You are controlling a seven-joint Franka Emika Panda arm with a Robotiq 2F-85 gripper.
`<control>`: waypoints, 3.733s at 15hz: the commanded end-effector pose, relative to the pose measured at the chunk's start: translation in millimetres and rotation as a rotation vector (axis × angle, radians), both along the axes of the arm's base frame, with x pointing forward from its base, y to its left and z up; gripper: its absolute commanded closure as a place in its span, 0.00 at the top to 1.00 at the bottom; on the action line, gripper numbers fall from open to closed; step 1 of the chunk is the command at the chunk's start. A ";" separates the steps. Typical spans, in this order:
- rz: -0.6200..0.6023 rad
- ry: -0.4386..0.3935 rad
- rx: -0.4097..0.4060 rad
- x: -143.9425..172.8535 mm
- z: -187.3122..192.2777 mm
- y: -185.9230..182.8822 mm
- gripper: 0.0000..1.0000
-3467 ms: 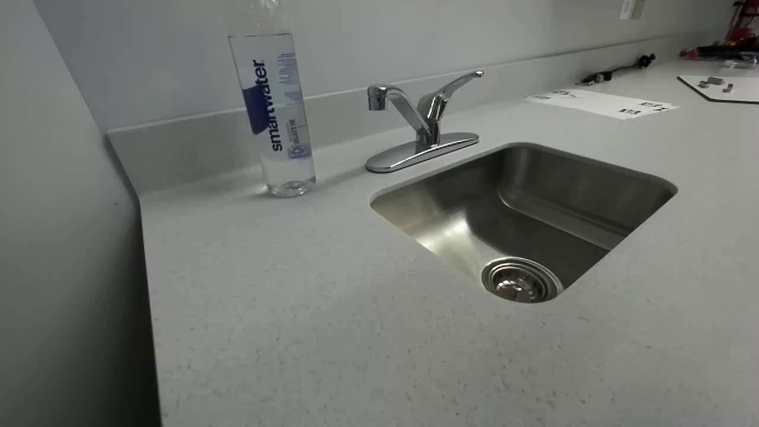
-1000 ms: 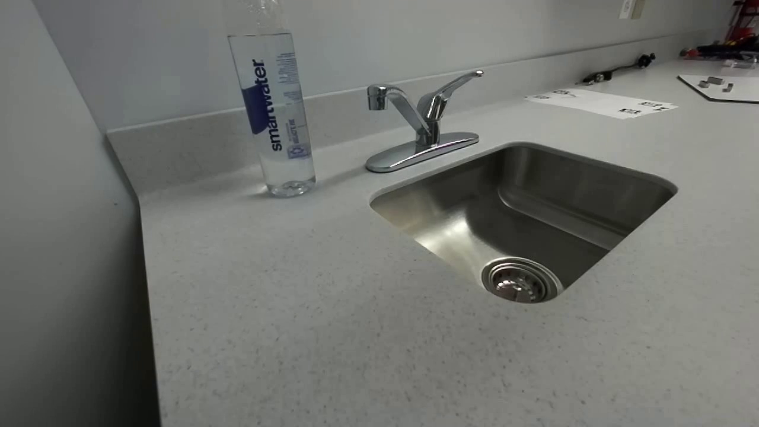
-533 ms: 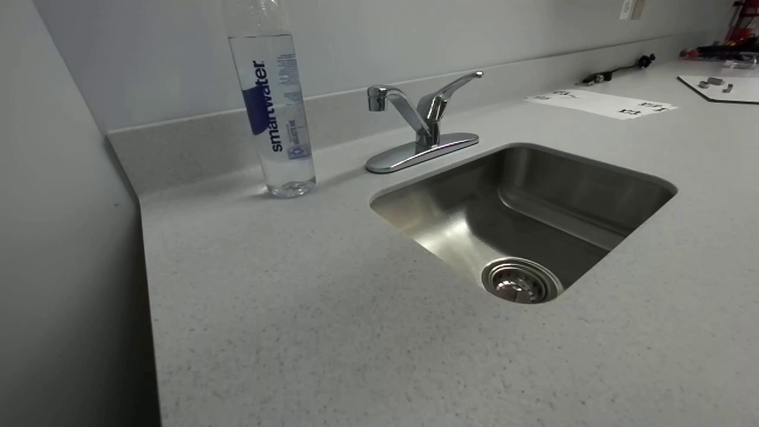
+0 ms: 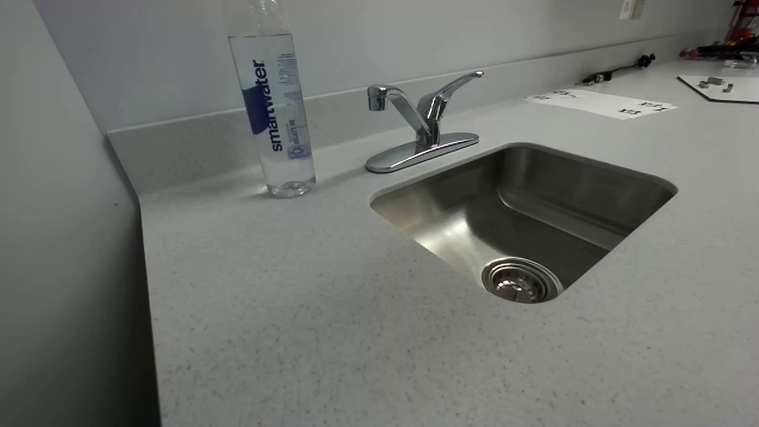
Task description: Push the faucet to the right
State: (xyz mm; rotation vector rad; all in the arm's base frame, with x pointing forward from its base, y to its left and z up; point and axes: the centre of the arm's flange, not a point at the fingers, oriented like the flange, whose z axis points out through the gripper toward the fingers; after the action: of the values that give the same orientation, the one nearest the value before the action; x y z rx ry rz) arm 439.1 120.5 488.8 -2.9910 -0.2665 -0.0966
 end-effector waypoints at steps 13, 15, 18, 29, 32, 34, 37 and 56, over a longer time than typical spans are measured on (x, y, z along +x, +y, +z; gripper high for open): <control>0.066 -0.267 -0.042 132.9 -34.0 40.1 1.00; 0.077 -0.304 -0.013 149.1 -42.0 56.0 1.00; 0.092 -0.368 0.024 173.4 -50.3 73.6 1.00; 0.105 -0.509 0.153 224.6 -88.8 119.3 1.00; 0.111 -0.521 0.185 230.7 -94.4 131.2 1.00; 0.121 -0.524 0.198 233.5 -96.6 138.4 1.00; 0.119 -0.508 0.212 234.1 -101.6 141.9 1.00; -0.102 -0.217 0.132 186.2 -92.1 99.1 1.00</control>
State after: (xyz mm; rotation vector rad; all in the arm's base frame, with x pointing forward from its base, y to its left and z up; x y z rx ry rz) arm 651.6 236.9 394.2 -2.8104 -0.1746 -0.5166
